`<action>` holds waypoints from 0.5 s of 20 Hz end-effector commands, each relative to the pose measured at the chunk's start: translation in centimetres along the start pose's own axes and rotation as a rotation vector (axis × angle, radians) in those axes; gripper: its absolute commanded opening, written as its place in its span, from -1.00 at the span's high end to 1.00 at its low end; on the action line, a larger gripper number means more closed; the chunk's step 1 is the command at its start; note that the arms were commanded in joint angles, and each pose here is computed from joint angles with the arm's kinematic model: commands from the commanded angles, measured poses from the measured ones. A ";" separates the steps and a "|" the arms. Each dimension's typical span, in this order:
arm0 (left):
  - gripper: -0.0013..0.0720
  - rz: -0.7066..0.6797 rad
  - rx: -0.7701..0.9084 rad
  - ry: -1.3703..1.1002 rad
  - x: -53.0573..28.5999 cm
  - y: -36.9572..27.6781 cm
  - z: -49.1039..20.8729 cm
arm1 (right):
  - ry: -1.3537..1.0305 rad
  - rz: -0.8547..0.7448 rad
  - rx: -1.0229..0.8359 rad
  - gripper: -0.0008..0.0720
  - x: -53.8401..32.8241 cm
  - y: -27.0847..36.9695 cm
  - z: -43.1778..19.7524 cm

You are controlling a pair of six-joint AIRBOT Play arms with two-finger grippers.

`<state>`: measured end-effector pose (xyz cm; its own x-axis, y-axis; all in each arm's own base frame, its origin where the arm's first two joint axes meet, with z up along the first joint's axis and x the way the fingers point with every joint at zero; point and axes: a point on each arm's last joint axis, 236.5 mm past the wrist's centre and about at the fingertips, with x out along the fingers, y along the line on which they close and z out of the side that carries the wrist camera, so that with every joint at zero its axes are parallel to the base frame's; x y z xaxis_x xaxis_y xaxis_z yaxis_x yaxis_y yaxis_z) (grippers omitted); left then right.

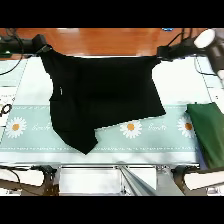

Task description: Fold the shirts.

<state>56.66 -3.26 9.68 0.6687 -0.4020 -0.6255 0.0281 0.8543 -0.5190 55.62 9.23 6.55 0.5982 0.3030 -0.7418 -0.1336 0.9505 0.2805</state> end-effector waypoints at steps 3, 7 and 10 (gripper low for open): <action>-0.35 0.017 -0.173 0.172 4.7 2.3 -4.2 | 0.080 0.044 0.240 -0.03 6.7 -2.2 -1.8; -0.41 0.110 -0.181 0.341 -1.0 5.7 -7.1 | 0.310 0.103 0.312 -0.11 1.3 -4.9 -5.6; -0.41 0.217 -0.113 0.365 -7.3 7.3 -9.8 | 0.496 0.016 0.311 -0.11 -3.9 -9.5 -10.6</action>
<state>50.48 0.09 4.71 0.4342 -0.3981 -0.8081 -0.1635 0.8474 -0.5052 52.38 3.36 0.82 0.3431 0.3894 -0.8548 0.1032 0.8889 0.4464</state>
